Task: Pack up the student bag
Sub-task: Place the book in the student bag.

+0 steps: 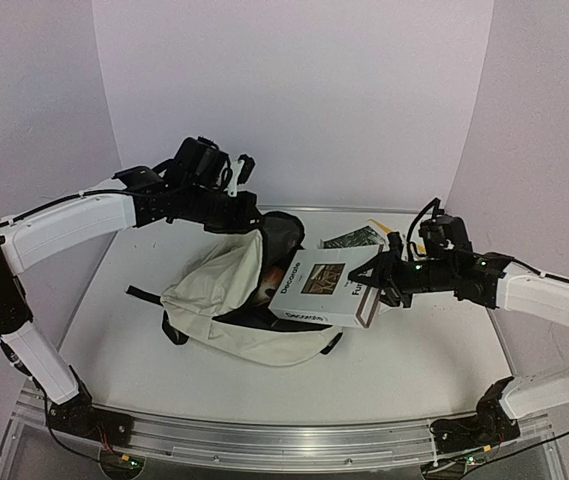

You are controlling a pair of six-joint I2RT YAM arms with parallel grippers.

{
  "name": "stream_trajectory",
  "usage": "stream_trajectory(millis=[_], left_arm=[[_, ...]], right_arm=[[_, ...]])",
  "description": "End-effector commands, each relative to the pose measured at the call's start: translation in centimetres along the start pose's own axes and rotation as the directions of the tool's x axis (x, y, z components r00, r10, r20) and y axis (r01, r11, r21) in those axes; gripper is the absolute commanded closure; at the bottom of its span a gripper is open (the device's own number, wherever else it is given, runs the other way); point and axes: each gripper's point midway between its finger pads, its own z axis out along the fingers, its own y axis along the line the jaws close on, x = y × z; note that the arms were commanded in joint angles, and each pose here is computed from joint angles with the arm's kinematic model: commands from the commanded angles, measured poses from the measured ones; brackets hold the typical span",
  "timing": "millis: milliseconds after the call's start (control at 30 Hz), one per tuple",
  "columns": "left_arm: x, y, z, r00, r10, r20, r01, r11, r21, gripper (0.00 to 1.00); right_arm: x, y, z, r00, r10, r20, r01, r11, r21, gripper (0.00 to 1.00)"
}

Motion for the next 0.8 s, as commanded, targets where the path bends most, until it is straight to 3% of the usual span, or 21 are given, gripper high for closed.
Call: stream_trajectory(millis=[0,267,533,767], left_arm=[[-7.6,-5.7,-6.5,0.965,0.029,0.261,-0.081,0.978,0.19,1.0],[-8.1,-6.9,-6.8,0.964,0.039,0.262,-0.106,0.963,0.247,1.0],[-8.7,-8.5,-6.9,0.965,0.051,0.259,-0.136,0.937,0.321,1.0],[-8.5,-8.3,-6.2,0.972,0.034,0.232,-0.117,0.928,0.353,1.0]], right_arm=[[-0.7,2.3,1.8,1.0,0.011,0.007,-0.01,0.992,-0.129,0.59],[-1.6,1.5,5.7,0.997,0.069,0.027,-0.065,0.99,-0.127,0.59],[-2.6,-1.8,8.6,0.981,0.165,0.106,-0.163,0.986,-0.029,0.6],[-4.5,-0.6,10.6,0.957,0.234,0.169,-0.214,0.968,-0.131,0.6]])
